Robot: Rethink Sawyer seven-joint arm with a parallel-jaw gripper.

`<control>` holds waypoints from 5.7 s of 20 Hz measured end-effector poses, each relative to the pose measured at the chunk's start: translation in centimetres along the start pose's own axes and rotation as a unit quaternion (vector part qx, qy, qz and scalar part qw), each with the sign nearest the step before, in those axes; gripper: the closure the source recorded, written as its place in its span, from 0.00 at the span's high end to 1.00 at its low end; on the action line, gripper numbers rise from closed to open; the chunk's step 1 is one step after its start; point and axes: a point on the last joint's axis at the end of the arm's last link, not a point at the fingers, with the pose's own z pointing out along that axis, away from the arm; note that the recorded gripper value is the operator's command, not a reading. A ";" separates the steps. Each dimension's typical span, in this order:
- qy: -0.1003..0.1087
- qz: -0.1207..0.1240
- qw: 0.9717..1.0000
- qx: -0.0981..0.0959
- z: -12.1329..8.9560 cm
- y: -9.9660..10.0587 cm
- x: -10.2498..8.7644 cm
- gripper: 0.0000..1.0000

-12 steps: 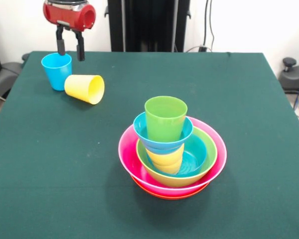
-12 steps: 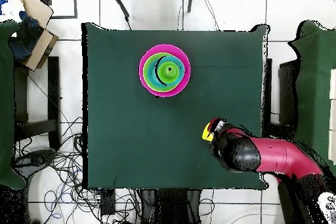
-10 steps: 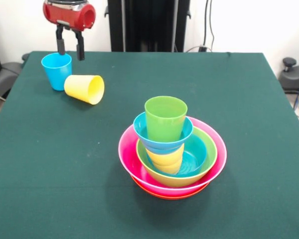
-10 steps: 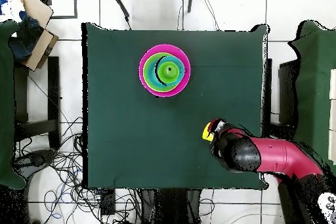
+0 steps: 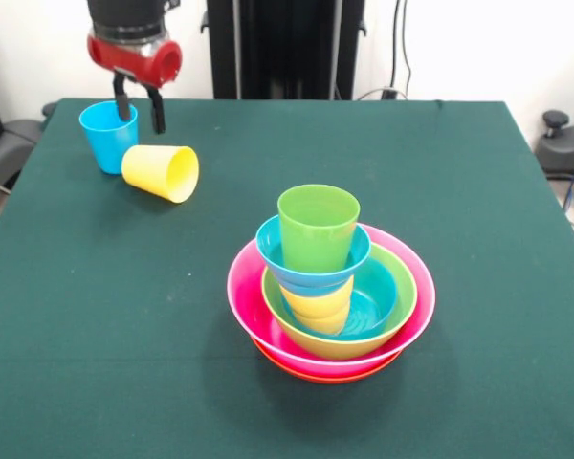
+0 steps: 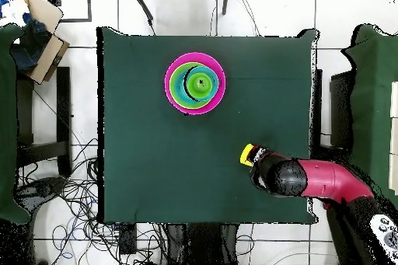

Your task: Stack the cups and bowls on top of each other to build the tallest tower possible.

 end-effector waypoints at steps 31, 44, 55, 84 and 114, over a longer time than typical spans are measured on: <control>0.062 -0.015 0.996 0.061 3.5 -2.0 2.7 1.00; 0.076 0.005 0.994 0.081 0.2 -2.2 1.3 1.00; 0.082 0.011 0.994 0.076 0.8 -2.8 1.5 1.00; 0.068 -0.051 0.995 0.060 6.3 -1.6 4.8 1.00; 0.075 -0.002 0.995 0.059 4.7 -2.0 0.6 0.00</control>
